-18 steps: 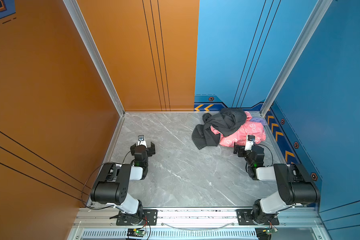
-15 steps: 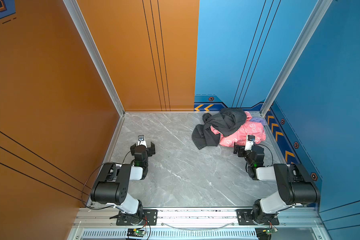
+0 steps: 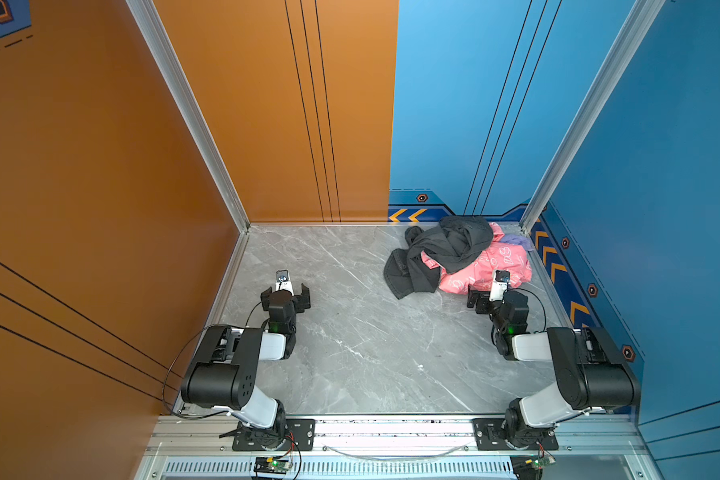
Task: Pick out a specific cloth from the pile
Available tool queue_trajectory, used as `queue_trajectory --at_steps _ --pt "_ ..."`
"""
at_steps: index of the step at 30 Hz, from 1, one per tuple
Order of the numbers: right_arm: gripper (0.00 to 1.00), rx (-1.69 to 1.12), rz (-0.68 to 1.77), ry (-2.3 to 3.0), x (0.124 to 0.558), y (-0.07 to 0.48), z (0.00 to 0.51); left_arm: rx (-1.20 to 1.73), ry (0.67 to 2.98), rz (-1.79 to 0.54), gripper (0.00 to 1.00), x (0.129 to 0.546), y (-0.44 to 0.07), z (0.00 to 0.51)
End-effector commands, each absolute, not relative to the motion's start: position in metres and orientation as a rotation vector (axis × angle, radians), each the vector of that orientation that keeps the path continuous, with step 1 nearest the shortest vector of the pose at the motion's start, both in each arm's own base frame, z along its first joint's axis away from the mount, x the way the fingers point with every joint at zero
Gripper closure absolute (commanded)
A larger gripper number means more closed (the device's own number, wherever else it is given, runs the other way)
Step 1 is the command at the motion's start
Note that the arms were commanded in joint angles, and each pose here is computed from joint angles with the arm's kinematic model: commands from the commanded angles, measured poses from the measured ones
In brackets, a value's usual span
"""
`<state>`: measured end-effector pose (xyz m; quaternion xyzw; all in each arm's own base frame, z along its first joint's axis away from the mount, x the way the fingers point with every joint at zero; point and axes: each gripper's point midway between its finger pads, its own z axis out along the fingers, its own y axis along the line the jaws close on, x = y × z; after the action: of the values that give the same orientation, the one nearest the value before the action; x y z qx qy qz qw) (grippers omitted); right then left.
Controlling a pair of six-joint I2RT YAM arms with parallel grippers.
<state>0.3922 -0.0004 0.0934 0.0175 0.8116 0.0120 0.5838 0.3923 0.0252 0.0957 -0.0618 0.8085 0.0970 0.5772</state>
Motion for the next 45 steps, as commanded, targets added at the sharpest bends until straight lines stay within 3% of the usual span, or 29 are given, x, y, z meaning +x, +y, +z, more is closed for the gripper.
queue_trajectory --at_steps 1,26,41,45 --pt "0.00 0.072 0.013 1.904 0.395 -0.006 0.093 -0.147 1.892 0.238 0.02 0.391 0.026 0.093" --pt "0.00 0.072 0.013 1.896 0.395 -0.006 0.098 -0.147 1.874 0.286 0.02 0.390 0.026 0.102" --pt "0.00 0.167 -0.198 1.914 0.371 -0.033 0.252 -0.145 1.979 0.317 0.02 0.390 0.015 0.218" --pt "0.00 0.233 -0.289 2.023 0.365 -0.053 0.268 -0.164 1.991 0.290 0.02 0.391 0.015 0.251"
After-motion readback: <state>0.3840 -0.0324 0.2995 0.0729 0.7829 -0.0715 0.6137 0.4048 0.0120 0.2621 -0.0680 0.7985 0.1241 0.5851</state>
